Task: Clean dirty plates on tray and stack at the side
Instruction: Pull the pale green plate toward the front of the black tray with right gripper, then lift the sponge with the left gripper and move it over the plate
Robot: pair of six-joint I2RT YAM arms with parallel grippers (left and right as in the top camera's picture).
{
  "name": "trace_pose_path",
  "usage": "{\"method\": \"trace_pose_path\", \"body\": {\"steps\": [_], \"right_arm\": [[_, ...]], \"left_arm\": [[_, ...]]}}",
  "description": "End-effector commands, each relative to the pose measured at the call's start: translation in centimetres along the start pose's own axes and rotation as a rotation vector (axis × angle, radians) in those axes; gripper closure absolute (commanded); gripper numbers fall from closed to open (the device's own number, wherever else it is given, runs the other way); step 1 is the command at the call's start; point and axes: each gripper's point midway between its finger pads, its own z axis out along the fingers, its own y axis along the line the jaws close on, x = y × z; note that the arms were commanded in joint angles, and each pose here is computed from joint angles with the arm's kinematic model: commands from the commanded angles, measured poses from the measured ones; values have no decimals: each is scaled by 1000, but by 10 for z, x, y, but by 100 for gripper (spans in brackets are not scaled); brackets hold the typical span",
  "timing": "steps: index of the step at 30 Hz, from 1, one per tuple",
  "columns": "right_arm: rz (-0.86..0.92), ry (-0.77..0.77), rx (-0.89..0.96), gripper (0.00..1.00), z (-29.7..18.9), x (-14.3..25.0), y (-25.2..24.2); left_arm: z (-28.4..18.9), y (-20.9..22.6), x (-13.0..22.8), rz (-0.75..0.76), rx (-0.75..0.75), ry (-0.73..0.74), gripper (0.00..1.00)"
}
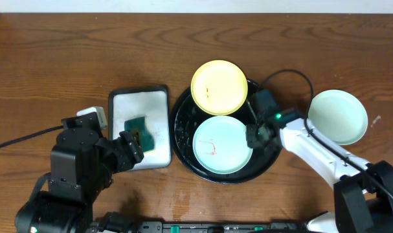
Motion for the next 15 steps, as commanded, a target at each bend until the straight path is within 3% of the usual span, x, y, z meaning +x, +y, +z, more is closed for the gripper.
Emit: {"method": "trace_pose_path", "body": {"steps": [1,4,7,10,12,13,15], "right_arm": [[-215,-54,-40,62,-25,-25,7],[-237,-3,-158,65,-22,-13,26],[-238,21,-156,64,-17,-5,25],[-217,22,-156,66,-15,-4,25],[-207,15,-153,67,-15,-6,24],[-206,14,-153,68,-15,-6,24],[-205,17,-152,68,-15,-5,23]], "left_arm": [[-3,-3,-3,-6,15,-6,20],[-3,-7,1,0,38,12,20],[6,-3,7,34,16,53,21],[28,10,29,54,-57,170,39],[48,23,42,54,-130,241,38],[68,41,50,32,-244,286,29],[88,54,55,6,-336,327,28]]}}
